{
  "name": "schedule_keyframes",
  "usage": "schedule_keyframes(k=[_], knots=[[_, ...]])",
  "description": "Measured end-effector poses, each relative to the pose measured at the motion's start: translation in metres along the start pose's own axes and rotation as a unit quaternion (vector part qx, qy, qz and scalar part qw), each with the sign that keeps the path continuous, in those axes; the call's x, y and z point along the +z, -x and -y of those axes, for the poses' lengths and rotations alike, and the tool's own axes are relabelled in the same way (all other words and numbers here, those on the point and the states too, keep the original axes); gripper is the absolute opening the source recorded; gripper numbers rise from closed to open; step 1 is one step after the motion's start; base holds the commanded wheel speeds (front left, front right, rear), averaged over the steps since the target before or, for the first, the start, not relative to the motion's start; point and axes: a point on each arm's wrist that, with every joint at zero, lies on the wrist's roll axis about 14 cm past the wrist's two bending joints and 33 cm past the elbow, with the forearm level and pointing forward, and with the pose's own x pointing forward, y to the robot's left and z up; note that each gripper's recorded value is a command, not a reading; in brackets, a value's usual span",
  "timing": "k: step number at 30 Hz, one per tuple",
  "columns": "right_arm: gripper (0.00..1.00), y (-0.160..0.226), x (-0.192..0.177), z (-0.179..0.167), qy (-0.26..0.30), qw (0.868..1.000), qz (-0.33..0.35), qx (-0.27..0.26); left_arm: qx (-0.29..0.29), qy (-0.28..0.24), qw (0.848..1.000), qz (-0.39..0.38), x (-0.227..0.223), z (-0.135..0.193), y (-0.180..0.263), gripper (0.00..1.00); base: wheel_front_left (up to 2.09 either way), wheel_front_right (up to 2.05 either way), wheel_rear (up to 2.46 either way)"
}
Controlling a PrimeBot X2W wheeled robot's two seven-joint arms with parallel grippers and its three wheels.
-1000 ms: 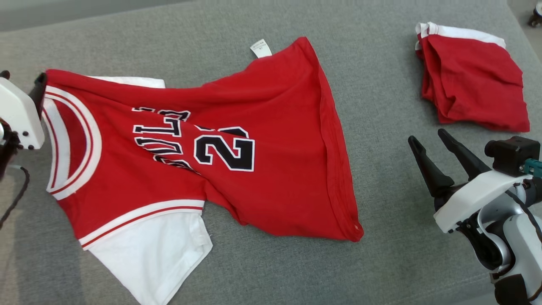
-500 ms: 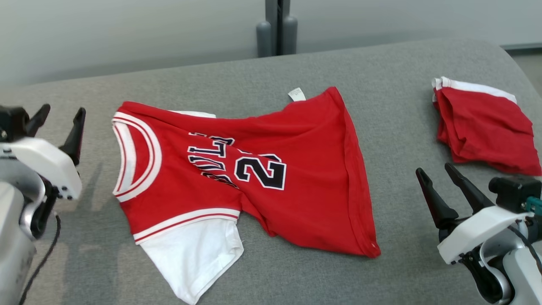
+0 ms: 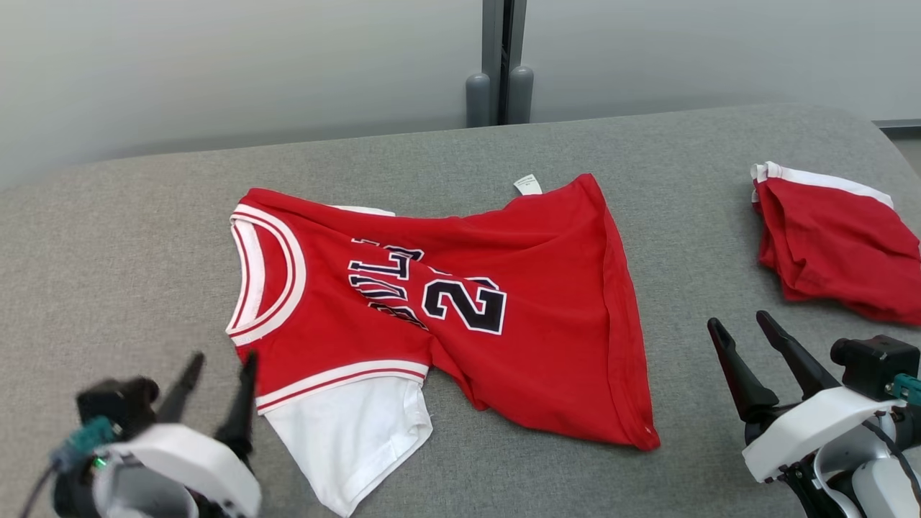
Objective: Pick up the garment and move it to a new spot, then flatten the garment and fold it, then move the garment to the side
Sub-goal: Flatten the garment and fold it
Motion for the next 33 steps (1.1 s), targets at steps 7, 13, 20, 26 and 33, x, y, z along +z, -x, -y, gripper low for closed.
schedule_keyframes(k=[7,13,20,26,33], knots=[[1.00,0.000,-0.002,0.002,0.002,1.000,-0.008,-0.002,-0.020,0.062,0.991,-0.118,-0.060,0.034,0.035,1.00,0.00,0.00,0.00],[1.00,-0.002,-0.004,0.002,0.008,1.000,-0.015,-0.001,-0.038,0.111,0.964,-0.239,-0.105,0.052,0.055,1.00,0.00,0.00,0.00],[1.00,-0.005,-0.007,0.005,0.007,1.000,-0.021,-0.005,-0.023,0.133,0.942,-0.307,-0.135,0.047,0.055,1.00,0.00,0.00,0.00],[1.00,-0.005,-0.013,0.009,0.005,0.999,-0.030,-0.011,-0.046,0.142,0.939,-0.310,-0.139,0.057,0.039,1.00,0.00,0.00,0.00],[1.00,-0.009,-0.014,0.006,0.006,0.999,-0.032,-0.006,-0.053,0.131,0.944,-0.299,-0.140,0.057,0.033,0.00,0.00,0.00,0.00]])
